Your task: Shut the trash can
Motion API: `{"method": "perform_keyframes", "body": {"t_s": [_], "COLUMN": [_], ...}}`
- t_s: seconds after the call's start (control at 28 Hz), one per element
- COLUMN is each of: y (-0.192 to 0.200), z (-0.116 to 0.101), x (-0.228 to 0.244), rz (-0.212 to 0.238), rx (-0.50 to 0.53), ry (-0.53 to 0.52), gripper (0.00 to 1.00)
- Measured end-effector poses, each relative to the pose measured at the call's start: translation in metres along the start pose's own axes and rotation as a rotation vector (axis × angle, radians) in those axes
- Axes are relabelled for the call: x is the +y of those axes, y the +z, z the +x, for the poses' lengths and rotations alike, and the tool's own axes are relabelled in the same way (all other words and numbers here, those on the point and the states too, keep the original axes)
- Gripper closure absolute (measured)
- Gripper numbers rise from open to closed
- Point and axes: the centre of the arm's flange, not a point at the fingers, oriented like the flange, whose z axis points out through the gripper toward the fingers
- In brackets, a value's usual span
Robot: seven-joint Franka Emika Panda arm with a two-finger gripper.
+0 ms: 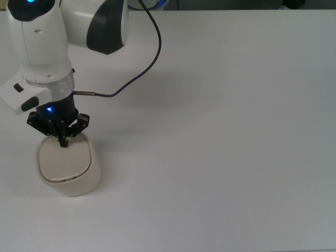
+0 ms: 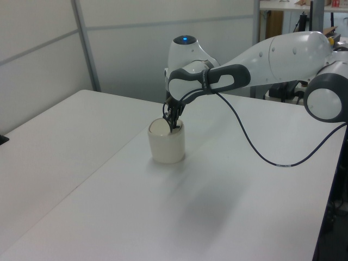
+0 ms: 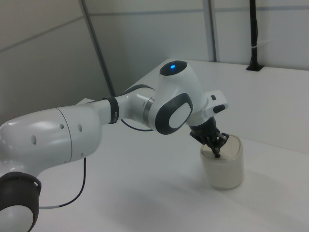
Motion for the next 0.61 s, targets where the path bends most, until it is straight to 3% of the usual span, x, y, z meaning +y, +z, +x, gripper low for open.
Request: {"method": "perform_keyframes", "body": {"t_s": [0.61], "y": [-0.010], "z": [0.002], "x": [0.004], "rz": [0.013], "rx": [0.018], "ry": [0.024], "gripper": [0.99]}}
